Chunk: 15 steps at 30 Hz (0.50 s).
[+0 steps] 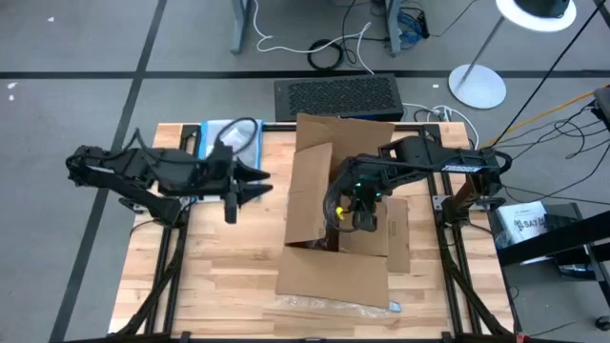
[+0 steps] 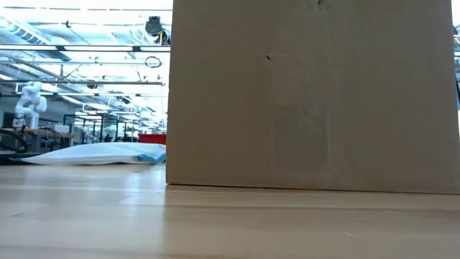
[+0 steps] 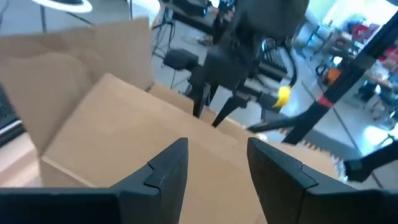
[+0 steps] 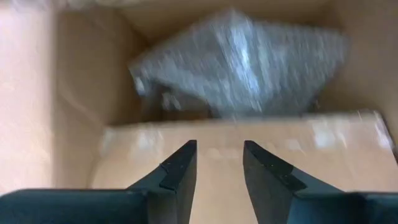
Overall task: Unpack boxes
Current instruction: Break down box until it is fully flat
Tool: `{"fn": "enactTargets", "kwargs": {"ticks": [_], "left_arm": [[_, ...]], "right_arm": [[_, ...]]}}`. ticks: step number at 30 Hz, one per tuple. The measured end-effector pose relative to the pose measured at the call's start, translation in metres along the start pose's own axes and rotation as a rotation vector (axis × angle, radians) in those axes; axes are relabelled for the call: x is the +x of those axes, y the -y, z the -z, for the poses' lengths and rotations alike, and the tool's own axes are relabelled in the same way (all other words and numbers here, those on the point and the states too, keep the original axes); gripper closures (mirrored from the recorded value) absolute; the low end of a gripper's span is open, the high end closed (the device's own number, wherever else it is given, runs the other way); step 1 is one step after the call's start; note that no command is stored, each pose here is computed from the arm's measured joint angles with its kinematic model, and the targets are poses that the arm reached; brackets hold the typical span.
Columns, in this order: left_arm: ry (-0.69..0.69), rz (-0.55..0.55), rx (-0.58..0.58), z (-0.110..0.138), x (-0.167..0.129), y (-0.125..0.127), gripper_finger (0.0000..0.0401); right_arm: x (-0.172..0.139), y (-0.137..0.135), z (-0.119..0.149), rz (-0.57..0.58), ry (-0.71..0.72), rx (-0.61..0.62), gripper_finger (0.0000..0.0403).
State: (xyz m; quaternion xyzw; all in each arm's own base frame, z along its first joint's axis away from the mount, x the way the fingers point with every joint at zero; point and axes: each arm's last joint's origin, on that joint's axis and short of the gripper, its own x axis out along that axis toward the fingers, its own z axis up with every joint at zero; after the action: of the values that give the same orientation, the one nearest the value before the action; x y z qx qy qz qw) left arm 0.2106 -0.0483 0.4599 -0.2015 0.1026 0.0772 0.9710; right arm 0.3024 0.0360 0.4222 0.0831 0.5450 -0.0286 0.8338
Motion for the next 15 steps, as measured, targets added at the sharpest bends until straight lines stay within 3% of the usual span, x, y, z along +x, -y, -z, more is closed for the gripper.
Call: {"fn": "enactTargets", "kwargs": {"ticks": [6, 10, 15], "left_arm": [[-0.072, 0.040, 0.026, 0.013, 0.018, 0.012, 0.0231], [-0.095, 0.219, 0.017, 0.016, 0.019, 0.032, 0.0231], [0.003, 0.402, 0.007, -0.004, 0.005, 0.052, 0.0231]], "right_arm": [[0.007, -0.004, -0.026, -0.039, 0.202, 0.016, 0.0282], [0.003, -0.007, -0.038, -0.070, 0.339, 0.019, 0.0282], [-0.003, -0.010, -0.048, -0.102, 0.463, 0.010, 0.0282]]}}
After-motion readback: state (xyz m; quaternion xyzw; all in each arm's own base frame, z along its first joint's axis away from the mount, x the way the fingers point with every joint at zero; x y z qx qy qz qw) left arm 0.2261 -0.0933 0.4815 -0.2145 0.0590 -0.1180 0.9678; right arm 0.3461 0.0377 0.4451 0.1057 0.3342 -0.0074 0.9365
